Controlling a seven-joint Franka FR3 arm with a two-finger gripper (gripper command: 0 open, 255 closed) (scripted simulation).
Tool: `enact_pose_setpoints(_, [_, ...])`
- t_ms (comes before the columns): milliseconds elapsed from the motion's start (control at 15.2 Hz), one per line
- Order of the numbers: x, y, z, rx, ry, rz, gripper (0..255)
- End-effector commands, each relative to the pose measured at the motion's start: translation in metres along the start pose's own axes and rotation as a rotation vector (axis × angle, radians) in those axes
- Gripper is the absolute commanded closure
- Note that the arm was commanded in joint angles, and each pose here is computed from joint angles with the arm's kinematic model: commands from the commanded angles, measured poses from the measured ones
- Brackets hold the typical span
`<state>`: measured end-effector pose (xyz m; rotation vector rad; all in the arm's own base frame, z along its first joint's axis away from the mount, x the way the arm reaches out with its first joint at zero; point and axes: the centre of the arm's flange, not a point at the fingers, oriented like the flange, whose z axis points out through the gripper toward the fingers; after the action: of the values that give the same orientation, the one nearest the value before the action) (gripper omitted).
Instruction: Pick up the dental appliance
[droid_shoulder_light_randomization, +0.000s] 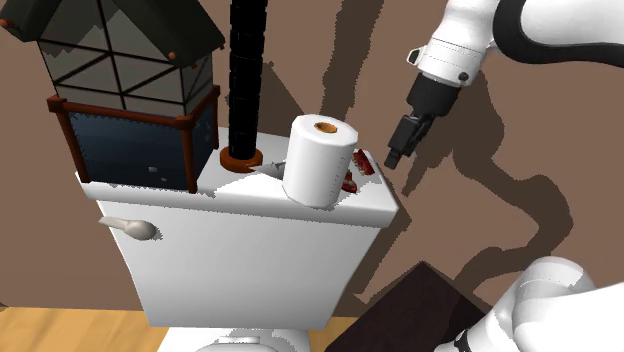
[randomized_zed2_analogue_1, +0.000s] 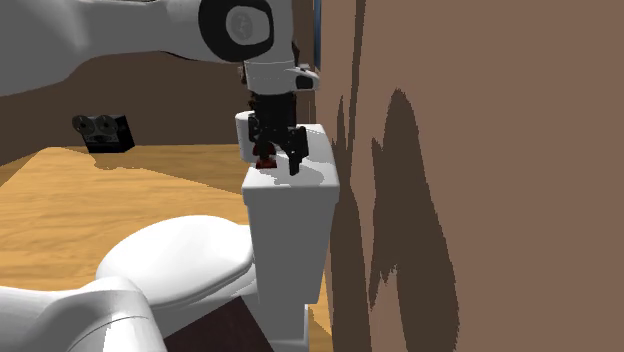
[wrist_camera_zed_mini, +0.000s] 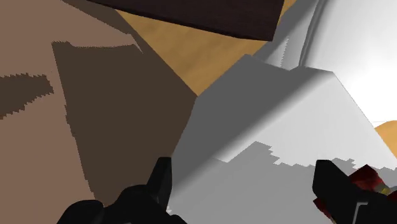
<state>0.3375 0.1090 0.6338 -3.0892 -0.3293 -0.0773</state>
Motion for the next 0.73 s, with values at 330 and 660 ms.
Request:
enact_pose_setpoints(330, [0.03,-0.082,-0.026,0.0,0.044,-0.217,0])
enact_pose_setpoints(660, [0.03,-0.086,-0.006,0.0,0.046,-0.23,0])
